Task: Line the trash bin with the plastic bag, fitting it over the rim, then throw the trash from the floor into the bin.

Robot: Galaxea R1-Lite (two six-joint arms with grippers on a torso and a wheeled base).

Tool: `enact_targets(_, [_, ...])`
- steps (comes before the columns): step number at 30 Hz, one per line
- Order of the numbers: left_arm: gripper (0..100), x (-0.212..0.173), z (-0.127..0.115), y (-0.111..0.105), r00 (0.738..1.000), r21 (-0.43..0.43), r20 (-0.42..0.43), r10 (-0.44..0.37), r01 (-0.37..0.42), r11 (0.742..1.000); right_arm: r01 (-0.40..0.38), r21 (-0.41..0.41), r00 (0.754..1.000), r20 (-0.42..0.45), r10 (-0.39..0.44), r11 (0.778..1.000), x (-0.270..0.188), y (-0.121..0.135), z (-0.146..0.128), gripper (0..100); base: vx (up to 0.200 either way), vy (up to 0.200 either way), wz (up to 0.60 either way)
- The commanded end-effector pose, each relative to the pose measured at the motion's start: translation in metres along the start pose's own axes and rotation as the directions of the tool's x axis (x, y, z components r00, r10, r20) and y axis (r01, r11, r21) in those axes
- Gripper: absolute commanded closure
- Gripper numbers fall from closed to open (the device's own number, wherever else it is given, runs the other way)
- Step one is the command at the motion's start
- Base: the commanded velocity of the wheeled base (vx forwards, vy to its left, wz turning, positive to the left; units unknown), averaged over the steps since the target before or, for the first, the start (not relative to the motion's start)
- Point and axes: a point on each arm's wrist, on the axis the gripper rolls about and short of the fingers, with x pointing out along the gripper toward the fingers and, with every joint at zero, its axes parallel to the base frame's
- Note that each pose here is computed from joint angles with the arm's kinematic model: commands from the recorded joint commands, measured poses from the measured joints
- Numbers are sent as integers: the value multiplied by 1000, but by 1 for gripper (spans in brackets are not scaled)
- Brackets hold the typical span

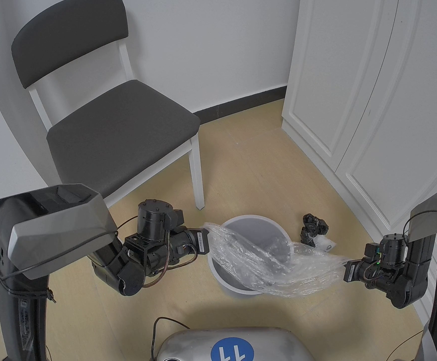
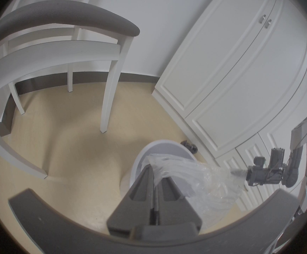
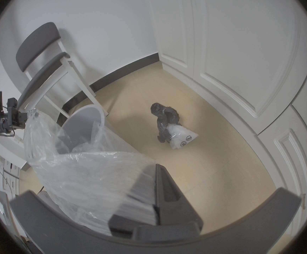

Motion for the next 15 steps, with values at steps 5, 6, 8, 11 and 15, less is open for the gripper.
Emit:
enact_targets(5, [100,14,-20,9,1000,-30,-19,18,-18,999,7,29,1000,24,-8,1000,0,-11,3,100,0,0,0])
enact_targets(6, [100,14,-22,10,999,-31,-26,21,-21,999,1,27,1000,11,-1,1000,3,-10,-1,100,0,0,0])
enact_targets(8, [100,15,-27,12,999,-29,-43,25,-26,999,-11,21,1000,-21,12,1000,7,-5,-9,100,0,0,0])
enact_targets(11, [100,12,-32,15,997,-23,-67,32,-33,999,-27,8,998,-65,27,1000,11,2,-21,100,0,0,0])
enact_targets(15, [100,5,-25,17,995,-1,-90,38,-39,999,-27,4,997,-73,27,1000,8,3,-21,100,0,0,0])
